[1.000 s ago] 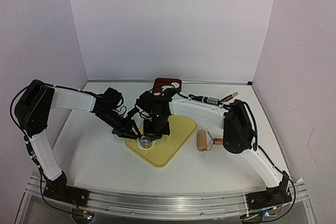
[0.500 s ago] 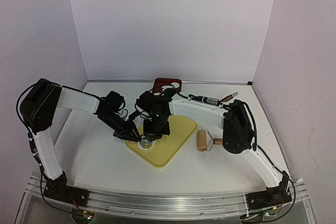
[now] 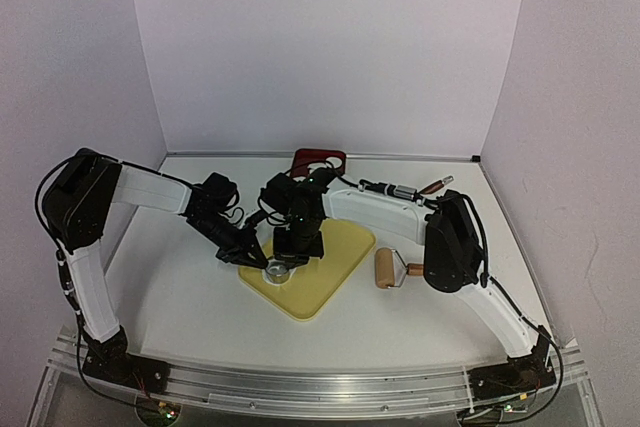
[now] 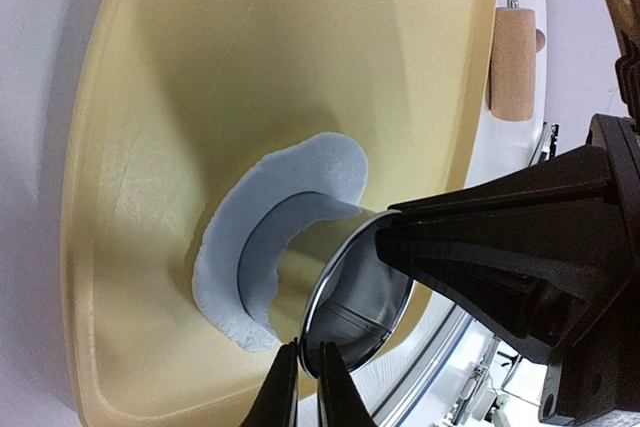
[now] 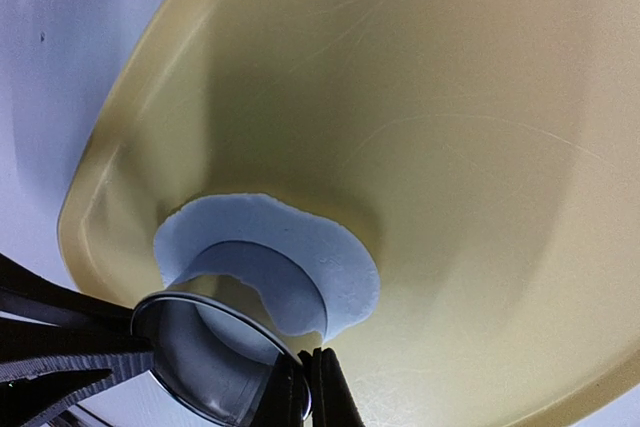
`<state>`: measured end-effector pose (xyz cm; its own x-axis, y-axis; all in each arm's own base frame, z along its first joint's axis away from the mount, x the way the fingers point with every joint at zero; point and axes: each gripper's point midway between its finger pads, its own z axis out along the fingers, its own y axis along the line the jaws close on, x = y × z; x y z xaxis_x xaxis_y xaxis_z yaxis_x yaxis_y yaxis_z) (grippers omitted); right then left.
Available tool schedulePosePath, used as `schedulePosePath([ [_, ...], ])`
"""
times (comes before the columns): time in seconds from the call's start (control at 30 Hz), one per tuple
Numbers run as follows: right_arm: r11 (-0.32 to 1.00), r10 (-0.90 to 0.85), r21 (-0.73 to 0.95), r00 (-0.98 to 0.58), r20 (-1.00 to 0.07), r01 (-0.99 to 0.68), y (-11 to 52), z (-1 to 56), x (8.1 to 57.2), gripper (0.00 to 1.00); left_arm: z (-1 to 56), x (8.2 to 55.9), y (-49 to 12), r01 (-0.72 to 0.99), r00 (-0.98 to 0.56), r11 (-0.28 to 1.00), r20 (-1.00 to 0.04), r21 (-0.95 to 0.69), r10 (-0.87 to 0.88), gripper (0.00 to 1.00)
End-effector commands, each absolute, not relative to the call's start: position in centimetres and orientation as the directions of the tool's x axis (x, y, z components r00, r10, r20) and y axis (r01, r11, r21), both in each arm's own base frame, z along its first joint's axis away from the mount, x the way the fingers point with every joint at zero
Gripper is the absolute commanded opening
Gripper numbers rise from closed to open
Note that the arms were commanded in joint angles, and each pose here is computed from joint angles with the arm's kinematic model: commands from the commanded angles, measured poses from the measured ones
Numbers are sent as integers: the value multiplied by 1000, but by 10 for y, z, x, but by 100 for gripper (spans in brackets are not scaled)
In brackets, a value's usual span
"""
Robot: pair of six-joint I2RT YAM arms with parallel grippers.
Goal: Roll out the dumpling wrappers from the dough
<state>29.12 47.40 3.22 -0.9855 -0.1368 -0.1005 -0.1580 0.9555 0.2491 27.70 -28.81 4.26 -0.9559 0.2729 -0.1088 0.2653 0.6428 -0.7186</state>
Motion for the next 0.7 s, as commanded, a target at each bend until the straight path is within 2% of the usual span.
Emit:
schedulePosePath([
  [0.0,975,-156,164,-987,22,-151,459,-27,271,0,15,279,-283,286,-950,697,-98,-657,297,2],
  [0.67,986,-130,123,-981,142,-113,446,-74,254,0,-41,265,-253,217,-959,822,43,-527,280,0],
])
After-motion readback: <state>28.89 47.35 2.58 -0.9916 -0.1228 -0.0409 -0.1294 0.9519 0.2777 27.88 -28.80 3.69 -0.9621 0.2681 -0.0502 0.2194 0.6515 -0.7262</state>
